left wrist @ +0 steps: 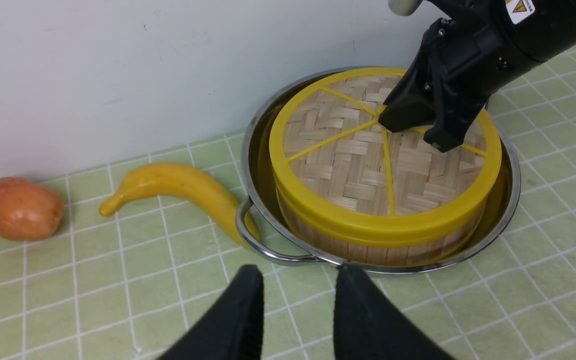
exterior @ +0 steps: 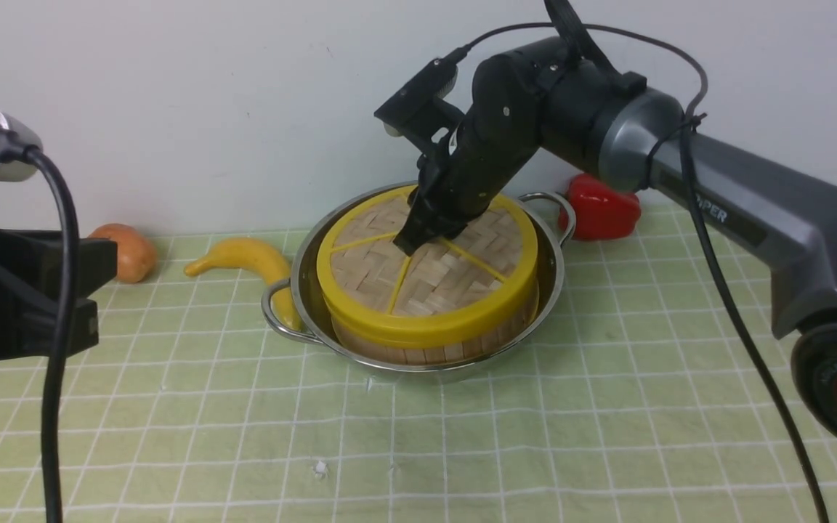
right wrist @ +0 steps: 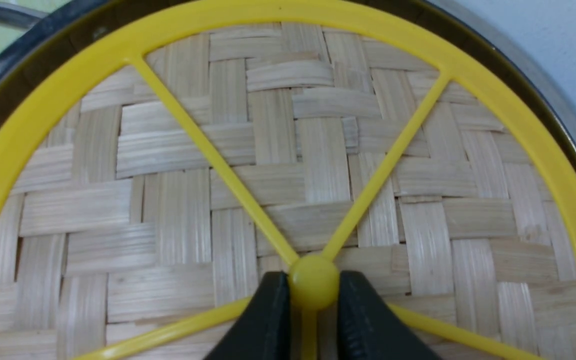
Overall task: Place the steamer in the pot on the green tablecloth, and put the lid on the steamer.
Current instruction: 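Place the bamboo steamer lid onto the steamer basket in the pot with the right gripper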
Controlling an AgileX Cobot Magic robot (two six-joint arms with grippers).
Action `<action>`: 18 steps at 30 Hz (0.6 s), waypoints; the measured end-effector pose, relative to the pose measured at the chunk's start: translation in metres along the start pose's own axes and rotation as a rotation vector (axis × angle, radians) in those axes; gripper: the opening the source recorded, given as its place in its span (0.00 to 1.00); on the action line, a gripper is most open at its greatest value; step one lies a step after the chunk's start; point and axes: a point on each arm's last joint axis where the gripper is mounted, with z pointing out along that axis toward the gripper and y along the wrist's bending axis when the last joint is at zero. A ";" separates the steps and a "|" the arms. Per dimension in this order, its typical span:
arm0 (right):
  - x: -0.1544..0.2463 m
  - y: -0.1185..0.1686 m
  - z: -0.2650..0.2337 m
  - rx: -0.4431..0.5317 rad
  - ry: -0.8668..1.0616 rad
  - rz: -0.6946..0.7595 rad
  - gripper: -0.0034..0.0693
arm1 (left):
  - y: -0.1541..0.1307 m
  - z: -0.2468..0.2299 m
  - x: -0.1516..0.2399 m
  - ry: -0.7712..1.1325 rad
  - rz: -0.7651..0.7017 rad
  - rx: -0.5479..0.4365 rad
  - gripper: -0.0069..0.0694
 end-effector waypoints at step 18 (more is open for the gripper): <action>-0.029 -0.002 -0.097 0.041 -0.164 -0.010 0.44 | 0.000 0.000 0.000 0.000 0.000 0.000 0.41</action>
